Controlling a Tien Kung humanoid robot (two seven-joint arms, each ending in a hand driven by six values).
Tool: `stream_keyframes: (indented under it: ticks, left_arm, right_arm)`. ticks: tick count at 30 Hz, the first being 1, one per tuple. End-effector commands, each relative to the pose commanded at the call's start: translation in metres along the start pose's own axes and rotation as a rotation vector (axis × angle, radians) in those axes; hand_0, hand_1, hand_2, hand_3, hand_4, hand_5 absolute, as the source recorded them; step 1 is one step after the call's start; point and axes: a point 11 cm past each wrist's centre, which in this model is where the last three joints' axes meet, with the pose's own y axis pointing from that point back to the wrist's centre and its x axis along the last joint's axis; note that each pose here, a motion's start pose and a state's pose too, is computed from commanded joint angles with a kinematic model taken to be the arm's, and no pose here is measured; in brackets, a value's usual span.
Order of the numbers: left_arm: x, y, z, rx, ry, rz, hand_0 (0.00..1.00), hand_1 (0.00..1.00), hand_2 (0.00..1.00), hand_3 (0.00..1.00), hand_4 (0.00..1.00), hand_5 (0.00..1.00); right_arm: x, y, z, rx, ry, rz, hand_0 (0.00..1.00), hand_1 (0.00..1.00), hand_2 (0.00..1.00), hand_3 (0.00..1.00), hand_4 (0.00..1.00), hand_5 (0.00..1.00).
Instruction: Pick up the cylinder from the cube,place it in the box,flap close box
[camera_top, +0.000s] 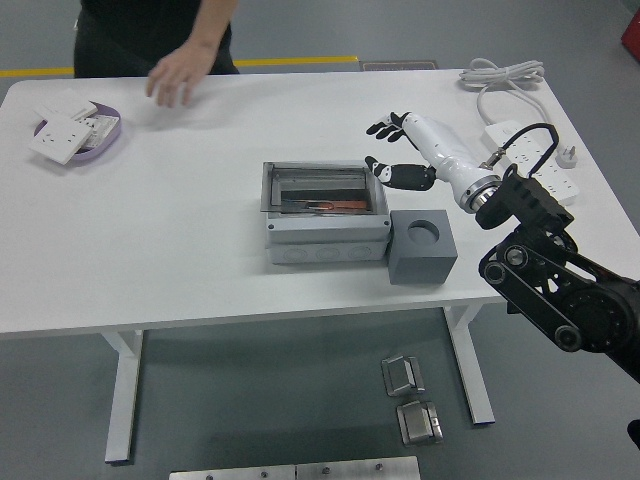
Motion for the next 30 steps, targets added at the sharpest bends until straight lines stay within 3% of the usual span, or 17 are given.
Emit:
stream_keyframes:
  ticks: [17,30]
  left_arm:
    - [-0.008,0.000,-0.005,0.002,0.001,-0.013,0.598,0.621,0.610,0.607,0.670,0.296]
    - [-0.009,0.000,-0.009,0.010,0.004,-0.013,0.598,0.621,0.610,0.607,0.670,0.297]
  right_arm:
    - [0.038,0.046,0.069,-0.079,-0.448,0.314,0.742,0.676,0.667,0.679,0.637,0.318]
    - [0.040,0.066,0.092,-0.099,-0.589,0.388,0.744,0.678,0.669,0.679,0.638,0.317]
